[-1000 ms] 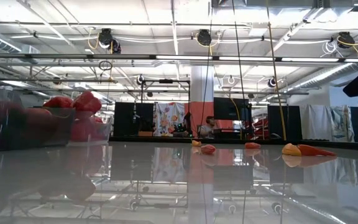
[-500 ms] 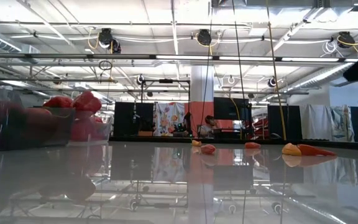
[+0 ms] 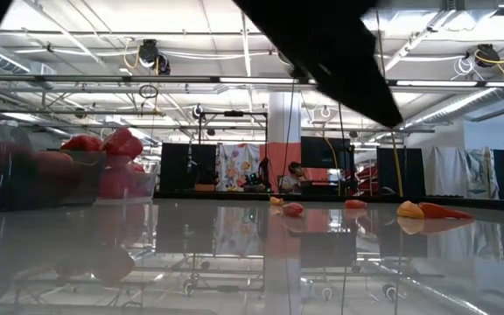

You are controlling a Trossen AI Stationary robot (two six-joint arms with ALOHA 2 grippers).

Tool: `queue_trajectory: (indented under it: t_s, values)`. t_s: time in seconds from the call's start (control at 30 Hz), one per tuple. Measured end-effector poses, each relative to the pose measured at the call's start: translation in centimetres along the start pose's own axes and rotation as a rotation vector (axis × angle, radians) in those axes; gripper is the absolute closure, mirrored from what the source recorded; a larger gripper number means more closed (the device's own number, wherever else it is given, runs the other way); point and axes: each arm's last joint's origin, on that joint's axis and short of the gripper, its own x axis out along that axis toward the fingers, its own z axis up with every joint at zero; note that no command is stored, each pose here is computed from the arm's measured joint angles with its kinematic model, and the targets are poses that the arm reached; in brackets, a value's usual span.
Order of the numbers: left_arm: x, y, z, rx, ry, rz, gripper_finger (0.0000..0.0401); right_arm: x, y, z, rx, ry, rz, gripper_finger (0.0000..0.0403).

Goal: Sort produce into baskets
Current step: Put the middle right orange chili pepper into the bottom black transparent bin

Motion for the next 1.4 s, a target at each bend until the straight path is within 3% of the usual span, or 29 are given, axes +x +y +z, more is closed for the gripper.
queue_trajectory:
  t_s: [0.2,0.27,0.4,0.57,0.8,1.2,1.4]
  values:
    - [4.9,4.0,-1.4,-0.384,-0.109,0.039,0.0178,0.0,-0.2,-0.3,0.040,0.059,0.000,0.0019]
    - [5.6,4.5,-1.6,-0.456,-0.129,0.028,0.0152,0.0,-0.3,-0.4,0.042,0.065,-0.010,0.0019]
    - [7.0,4.3,-2.7,-0.445,-0.108,0.036,0.0117,0.0,-0.5,-0.4,0.028,0.072,-0.025,0.0019]
    - [7.7,3.2,-3.0,-0.297,-0.120,0.039,0.0109,-0.1,-0.9,-0.6,0.001,0.083,-0.053,0.0019]
    - [9.0,2.9,-4.2,-0.439,-0.088,0.045,0.0108,0.0,-0.9,-0.6,-0.002,0.079,-0.059,0.0019]
    - [10.4,2.2,-5.5,-0.513,-0.066,0.067,0.0110,0.0,-1.0,-0.5,-0.002,0.079,-0.068,0.0019]
    - [10.5,2.1,-5.6,-0.519,-0.060,0.068,0.0149,0.1,-1.1,-0.5,0.000,0.078,-0.071,0.0019]
